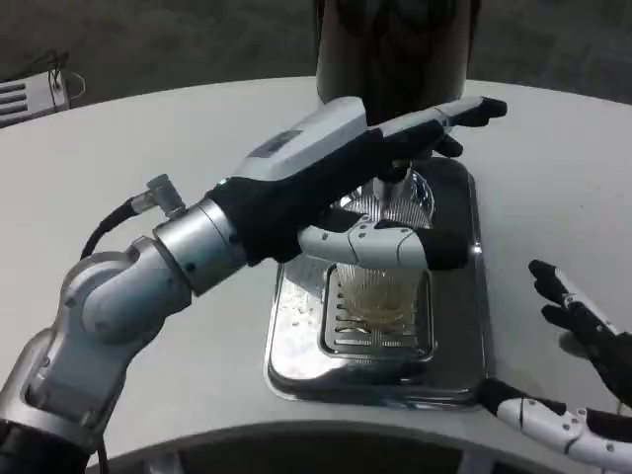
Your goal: Grasp the cup under the faucet to collect the drink, then remove the cup.
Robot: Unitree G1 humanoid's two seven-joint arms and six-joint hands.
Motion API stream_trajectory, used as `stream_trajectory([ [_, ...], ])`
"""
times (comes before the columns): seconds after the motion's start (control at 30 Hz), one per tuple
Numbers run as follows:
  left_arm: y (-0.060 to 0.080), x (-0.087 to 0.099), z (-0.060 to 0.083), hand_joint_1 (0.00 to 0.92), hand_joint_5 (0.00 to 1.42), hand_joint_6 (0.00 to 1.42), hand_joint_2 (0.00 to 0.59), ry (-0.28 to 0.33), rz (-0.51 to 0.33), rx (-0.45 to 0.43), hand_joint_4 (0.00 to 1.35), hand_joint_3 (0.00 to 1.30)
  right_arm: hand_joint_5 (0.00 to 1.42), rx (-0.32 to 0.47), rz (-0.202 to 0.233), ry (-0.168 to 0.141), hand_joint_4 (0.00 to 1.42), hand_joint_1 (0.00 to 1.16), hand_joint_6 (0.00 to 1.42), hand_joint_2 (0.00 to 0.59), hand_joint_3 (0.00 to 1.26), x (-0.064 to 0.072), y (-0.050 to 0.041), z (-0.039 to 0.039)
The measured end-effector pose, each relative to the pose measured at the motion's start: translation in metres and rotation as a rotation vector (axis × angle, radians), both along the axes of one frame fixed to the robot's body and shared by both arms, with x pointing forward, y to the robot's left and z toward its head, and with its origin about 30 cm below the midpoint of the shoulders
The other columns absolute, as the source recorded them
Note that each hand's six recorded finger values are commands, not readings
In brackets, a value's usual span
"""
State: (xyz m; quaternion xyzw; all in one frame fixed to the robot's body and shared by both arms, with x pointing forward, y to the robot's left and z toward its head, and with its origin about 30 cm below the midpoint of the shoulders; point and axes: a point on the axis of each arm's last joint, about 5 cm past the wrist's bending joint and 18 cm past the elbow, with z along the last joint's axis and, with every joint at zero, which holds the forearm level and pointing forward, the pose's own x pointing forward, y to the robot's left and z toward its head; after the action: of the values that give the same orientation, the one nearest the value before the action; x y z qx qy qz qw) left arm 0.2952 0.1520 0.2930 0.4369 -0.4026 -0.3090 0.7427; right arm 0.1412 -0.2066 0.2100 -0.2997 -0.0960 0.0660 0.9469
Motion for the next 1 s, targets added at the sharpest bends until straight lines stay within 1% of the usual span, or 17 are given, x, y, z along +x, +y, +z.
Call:
stream_trajectory([
  [0.07,0.0,0.0,0.0,0.0,0.21,0.25,0.0,-0.001,-0.001,0.001,0.1,0.11,0.04,0.025,-0.009,-0.022,0.0,0.74,0.06,0.229,0.0,0.009,0.0017,-0.0034],
  [0.17,0.0,0.0,0.0,0.0,0.21,0.25,0.0,-0.002,-0.003,0.001,0.1,0.11,0.04,0.045,-0.011,-0.034,0.0,0.75,0.06,0.229,0.0,0.018,0.0031,-0.0067],
  [0.23,0.0,0.0,0.0,0.0,0.21,0.25,0.0,-0.003,-0.002,0.001,0.1,0.11,0.0,0.057,-0.009,-0.051,0.0,0.76,0.03,0.223,0.0,0.027,0.0053,-0.0088],
  [0.27,0.0,0.0,0.0,0.0,0.21,0.25,0.0,-0.002,-0.002,0.001,0.1,0.11,0.0,0.06,-0.007,-0.057,0.0,0.77,0.01,0.219,0.0,0.03,0.0064,-0.0089],
  [0.33,0.0,0.0,0.0,0.0,0.19,0.24,0.0,-0.002,-0.002,0.0,0.1,0.11,0.0,0.071,-0.003,-0.072,0.0,0.78,0.0,0.217,0.0,0.035,0.0084,-0.0102],
  [0.43,0.001,0.0,0.001,0.0,0.18,0.23,0.0,-0.002,0.0,-0.004,0.1,0.11,0.0,0.083,0.006,-0.078,0.0,0.78,0.0,0.215,0.0,0.046,0.0106,-0.0111],
  [0.47,0.002,0.0,0.001,0.0,0.18,0.23,0.0,-0.002,0.001,-0.006,0.1,0.11,0.0,0.086,0.007,-0.079,0.0,0.8,0.0,0.204,0.0,0.049,0.0107,-0.0111],
  [0.63,0.005,-0.001,0.002,0.0,0.17,0.23,0.0,-0.007,0.007,-0.004,0.1,0.11,0.0,0.108,0.002,-0.095,0.0,0.81,0.0,0.201,0.0,0.063,0.0107,-0.0102],
  [0.73,0.007,-0.002,0.003,0.0,0.17,0.22,0.0,-0.008,0.012,-0.002,0.1,0.11,0.0,0.106,0.01,-0.102,0.0,0.81,0.0,0.201,0.0,0.071,0.0098,-0.0078],
  [0.83,0.008,-0.002,0.003,0.0,0.17,0.22,0.0,-0.006,0.013,-0.003,0.1,0.11,0.0,0.105,0.027,-0.115,0.0,0.81,0.0,0.199,0.0,0.077,0.0129,-0.006],
  [1.0,0.009,-0.002,0.004,0.0,0.17,0.22,0.0,-0.005,0.013,-0.006,0.1,0.11,0.0,0.115,0.053,-0.099,0.0,0.82,0.0,0.195,0.0,0.083,0.0202,-0.0094],
])
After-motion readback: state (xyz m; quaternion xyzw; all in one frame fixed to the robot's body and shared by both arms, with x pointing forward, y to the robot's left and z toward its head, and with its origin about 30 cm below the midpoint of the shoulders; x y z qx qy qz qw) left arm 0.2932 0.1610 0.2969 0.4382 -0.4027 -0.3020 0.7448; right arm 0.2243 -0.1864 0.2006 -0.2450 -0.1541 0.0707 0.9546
